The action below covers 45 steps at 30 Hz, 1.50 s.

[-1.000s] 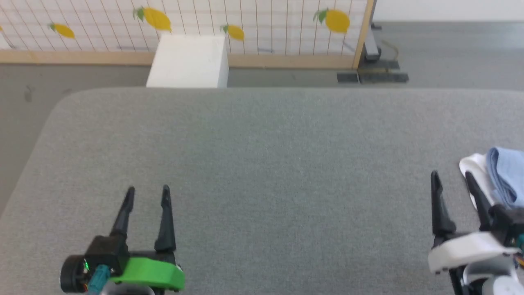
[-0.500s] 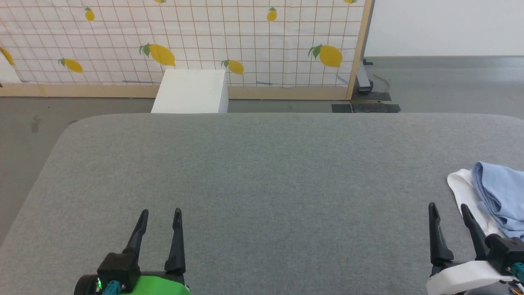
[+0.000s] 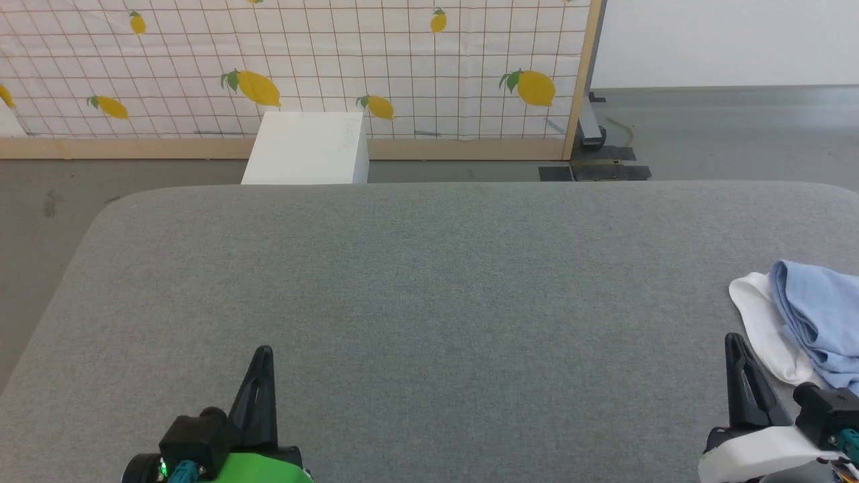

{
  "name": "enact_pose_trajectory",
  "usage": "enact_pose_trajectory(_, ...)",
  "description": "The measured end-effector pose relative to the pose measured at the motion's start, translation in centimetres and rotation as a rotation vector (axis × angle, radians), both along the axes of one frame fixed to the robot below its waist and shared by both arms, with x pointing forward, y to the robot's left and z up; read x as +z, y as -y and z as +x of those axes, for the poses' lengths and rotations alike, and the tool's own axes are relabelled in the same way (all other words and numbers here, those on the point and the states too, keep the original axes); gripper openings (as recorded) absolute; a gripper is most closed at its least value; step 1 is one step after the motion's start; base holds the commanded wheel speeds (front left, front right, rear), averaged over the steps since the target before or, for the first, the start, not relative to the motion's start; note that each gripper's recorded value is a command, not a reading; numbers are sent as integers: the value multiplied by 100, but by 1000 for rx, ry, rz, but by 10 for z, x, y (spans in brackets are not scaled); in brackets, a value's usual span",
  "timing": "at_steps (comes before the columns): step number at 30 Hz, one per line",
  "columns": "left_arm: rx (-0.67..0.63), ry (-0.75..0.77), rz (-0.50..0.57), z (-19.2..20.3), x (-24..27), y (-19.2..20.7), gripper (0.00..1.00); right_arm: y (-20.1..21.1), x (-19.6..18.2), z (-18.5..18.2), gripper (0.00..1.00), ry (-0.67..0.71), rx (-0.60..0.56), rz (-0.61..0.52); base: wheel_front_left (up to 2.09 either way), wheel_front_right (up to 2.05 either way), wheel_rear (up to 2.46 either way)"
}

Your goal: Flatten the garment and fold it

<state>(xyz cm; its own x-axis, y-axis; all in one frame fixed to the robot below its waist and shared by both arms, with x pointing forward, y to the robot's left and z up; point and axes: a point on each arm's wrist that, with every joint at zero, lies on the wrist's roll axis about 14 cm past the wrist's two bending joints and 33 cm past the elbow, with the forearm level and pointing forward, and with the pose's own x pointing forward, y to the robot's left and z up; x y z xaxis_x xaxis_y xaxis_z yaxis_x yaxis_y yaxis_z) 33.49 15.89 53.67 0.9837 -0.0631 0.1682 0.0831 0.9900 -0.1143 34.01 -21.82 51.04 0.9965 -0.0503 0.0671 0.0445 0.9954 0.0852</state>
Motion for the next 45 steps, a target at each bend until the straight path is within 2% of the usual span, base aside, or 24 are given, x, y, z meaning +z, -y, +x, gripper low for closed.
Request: enact_pose_trajectory(45,26,-73,65,13,-7,-7,0,-22,1,11,0,-45,72,-48,0,0,0)
